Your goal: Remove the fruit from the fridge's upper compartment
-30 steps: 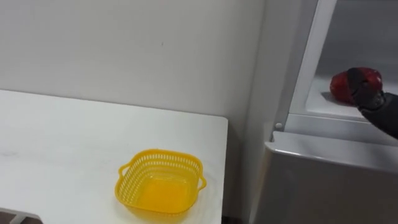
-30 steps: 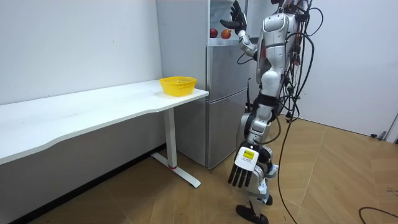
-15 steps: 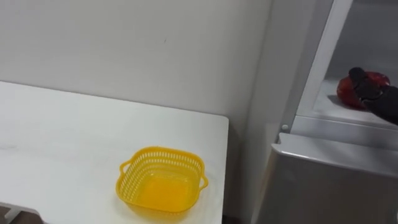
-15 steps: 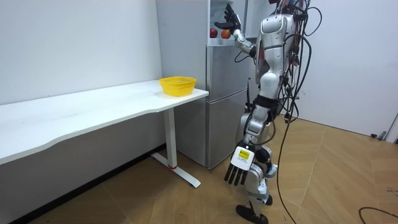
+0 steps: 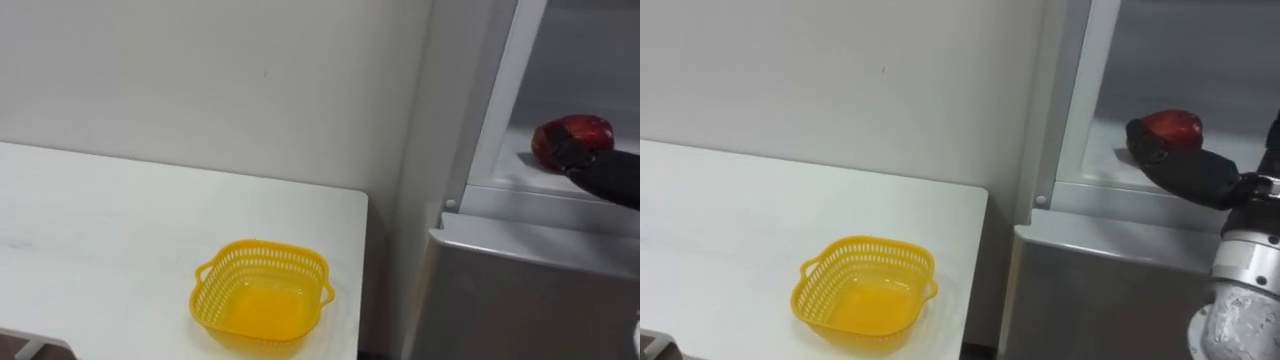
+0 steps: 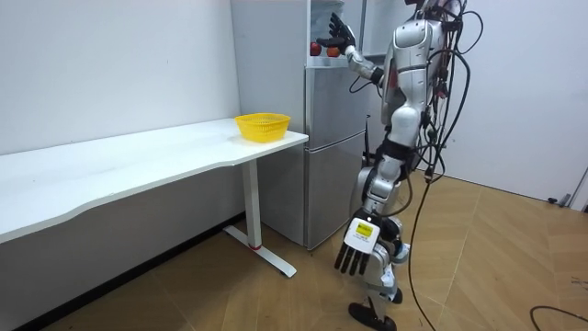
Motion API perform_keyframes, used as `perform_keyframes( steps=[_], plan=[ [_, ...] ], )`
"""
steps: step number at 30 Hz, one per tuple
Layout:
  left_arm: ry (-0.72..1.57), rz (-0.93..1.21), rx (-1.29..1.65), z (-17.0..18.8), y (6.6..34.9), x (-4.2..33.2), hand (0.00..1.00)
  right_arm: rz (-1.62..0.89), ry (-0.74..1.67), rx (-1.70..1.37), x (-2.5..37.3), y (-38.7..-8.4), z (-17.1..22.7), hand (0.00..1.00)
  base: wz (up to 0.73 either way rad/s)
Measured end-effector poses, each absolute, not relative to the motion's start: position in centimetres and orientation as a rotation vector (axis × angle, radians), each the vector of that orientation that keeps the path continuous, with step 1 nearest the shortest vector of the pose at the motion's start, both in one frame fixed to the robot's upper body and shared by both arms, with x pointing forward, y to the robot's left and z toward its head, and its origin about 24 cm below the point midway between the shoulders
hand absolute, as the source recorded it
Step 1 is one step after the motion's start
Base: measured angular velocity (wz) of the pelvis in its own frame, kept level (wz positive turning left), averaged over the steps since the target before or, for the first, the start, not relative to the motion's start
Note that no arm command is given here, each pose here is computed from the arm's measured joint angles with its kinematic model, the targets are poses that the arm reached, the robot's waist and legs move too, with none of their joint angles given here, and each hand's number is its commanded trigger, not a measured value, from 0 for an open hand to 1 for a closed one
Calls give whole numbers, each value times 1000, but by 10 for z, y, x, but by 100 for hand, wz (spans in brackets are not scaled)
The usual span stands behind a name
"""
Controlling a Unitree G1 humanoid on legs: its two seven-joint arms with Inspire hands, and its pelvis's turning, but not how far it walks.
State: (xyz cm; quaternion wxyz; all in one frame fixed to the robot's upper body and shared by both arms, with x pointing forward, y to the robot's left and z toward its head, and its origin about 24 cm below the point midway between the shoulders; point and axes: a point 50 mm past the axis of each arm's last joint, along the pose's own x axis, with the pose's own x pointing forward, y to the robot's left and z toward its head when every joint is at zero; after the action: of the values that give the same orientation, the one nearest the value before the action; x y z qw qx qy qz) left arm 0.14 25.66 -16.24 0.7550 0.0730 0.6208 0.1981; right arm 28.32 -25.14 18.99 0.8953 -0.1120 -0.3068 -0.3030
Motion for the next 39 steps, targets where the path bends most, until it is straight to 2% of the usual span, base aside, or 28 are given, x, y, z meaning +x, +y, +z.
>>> perform_keyframes(
  steps=[8,15,26,39],
  plan=[
    [1360,431,147,-161,259,0,0,-611,-610,-288,294,-259,197,0,0],
    [1365,433,146,-161,259,4,0,-561,-510,-338,304,-258,187,0,4],
    [1381,445,169,-159,269,3,0,-502,-571,-353,319,-250,221,0,1],
    [1382,438,171,-157,270,4,0,-428,-491,-303,324,-257,218,0,0]
  ],
)
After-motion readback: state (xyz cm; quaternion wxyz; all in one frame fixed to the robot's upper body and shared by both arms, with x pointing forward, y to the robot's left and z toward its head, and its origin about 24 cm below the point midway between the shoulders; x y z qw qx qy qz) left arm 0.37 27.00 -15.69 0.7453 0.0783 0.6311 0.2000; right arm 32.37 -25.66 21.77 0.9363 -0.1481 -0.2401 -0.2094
